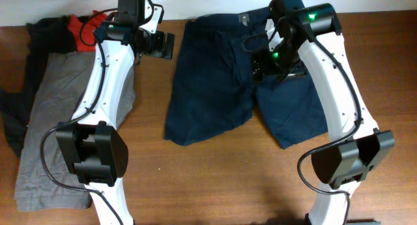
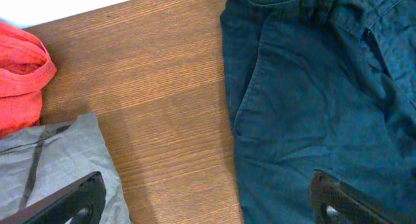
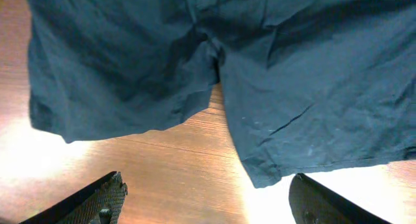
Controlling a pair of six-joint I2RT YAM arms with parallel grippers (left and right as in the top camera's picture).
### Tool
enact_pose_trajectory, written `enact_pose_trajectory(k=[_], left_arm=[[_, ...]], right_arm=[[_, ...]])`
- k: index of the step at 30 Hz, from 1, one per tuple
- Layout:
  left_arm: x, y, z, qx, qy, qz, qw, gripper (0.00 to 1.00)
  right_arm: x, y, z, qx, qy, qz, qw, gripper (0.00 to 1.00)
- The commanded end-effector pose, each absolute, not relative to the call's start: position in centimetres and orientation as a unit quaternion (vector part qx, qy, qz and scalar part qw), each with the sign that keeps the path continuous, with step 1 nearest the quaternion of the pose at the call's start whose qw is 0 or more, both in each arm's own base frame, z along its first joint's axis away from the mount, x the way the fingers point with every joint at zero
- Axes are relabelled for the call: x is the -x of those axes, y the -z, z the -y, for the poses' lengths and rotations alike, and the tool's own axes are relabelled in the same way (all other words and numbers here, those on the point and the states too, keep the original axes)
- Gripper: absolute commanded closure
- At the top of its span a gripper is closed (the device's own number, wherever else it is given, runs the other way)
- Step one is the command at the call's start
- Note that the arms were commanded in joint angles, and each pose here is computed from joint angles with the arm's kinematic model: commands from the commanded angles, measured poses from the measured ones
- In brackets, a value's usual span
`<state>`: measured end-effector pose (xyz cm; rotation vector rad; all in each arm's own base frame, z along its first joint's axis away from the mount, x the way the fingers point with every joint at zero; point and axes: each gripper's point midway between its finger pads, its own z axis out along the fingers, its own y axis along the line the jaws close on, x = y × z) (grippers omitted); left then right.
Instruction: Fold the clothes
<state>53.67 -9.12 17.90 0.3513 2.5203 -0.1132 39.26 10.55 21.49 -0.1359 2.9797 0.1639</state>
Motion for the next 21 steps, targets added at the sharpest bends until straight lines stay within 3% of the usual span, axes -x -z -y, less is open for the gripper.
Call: enact_pose_trajectory(k=[1,8,11,18,20,21], left_arm=[[-53.7,-17.2,9.2,-0.138,0.043,-0.947,0.287,0.01],[-53.7,-17.2,9.2,-0.138,0.043,-0.947,0.287,0.01],[-53.7,-17.2,9.2,-0.138,0.043,-0.947,0.287,0.01],[-53.9,-17.4,9.2,-0.139,0.044,-0.945,0.292,0.01],[-53.9,-17.4,9.3,-0.139,0.044,-0.945,0.292,0.01],[-53.9,-17.4,9.3,-0.139,0.045,-0.945,0.292,0.01]], right_arm=[[-39.6,-21.7,-9.2,0.043,-0.017,-0.995,0.091,0.14],[-40.4,-16.7,-5.6,-0.052,-0.006,-0.997,0.062,0.13],[-40.1,-14.2,-3.3,-0.083,-0.003,-0.996,0.043,0.23],[-38.6,-7.1,-0.8,-0.130,-0.036,-0.991,0.004,0.68],[-38.2,-4.6,-1.1,-0.136,-0.055,-0.989,0.004,0.90],[-38.1,-3.9,-1.2,-0.136,-0.061,-0.989,0.005,0.95]])
